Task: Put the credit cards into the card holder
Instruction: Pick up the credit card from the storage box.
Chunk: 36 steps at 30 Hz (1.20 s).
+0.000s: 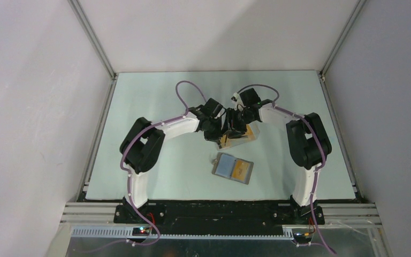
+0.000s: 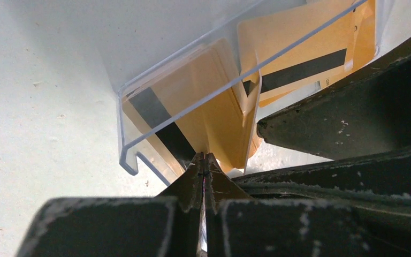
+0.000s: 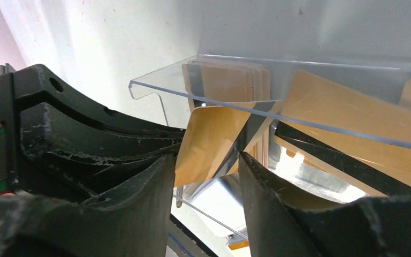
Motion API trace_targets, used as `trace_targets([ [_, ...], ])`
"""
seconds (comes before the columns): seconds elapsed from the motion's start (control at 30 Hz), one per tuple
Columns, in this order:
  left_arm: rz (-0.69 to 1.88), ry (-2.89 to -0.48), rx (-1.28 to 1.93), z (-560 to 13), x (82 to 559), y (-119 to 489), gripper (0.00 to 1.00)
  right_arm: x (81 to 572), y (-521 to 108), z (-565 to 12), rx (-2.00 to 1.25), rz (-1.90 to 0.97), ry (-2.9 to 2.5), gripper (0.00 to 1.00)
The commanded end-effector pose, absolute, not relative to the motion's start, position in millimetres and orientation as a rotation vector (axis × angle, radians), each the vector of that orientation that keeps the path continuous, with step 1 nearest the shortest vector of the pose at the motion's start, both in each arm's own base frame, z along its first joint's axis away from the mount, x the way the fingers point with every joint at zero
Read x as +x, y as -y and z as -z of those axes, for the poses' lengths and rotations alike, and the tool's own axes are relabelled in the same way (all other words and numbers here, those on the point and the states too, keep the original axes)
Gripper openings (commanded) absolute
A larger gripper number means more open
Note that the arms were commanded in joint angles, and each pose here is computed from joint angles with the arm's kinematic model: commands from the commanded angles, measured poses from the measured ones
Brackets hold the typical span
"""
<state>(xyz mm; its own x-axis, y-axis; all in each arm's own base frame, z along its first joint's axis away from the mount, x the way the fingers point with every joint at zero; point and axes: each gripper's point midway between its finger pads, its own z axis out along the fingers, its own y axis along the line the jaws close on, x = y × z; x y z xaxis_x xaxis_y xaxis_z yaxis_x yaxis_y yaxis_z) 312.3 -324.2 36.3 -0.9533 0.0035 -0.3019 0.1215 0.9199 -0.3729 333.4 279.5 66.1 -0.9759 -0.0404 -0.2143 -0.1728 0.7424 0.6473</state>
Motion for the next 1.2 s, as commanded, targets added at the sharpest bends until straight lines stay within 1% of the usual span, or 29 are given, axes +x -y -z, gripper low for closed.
trace_targets([
  [0.0, 0.514, -2.76, 0.113, -42, 314, 314, 0.0, 318, -275, -55, -0.194, -0.947, -2.835, 0.55],
  [0.2, 0.538, -2.73, 0.136, -53, 316, 318, 0.0, 320, -273, -58, -0.146, -0.976, -2.84, 0.65],
  [0.3, 0.573, -2.704, 0.15, -62, 318, 322, 0.0, 323, -274, -62, -0.123, -1.011, -2.827, 0.72],
  [0.37, 0.6, -2.689, 0.157, -67, 319, 325, 0.0, 326, -275, -64, -0.105, -1.06, -2.81, 0.74],
  [0.57, 0.691, -2.642, 0.186, -82, 320, 337, 0.0, 330, -281, -64, -0.098, -1.13, -2.789, 0.75],
  [0.97, 0.822, -2.607, 0.24, -89, 312, 351, 0.0, 329, -292, -62, -0.11, -1.248, -2.77, 0.74],
  [1.17, 0.907, -2.548, 0.275, -102, 309, 357, 0.0, 331, -295, -65, -0.11, -1.307, -2.738, 0.74],
])
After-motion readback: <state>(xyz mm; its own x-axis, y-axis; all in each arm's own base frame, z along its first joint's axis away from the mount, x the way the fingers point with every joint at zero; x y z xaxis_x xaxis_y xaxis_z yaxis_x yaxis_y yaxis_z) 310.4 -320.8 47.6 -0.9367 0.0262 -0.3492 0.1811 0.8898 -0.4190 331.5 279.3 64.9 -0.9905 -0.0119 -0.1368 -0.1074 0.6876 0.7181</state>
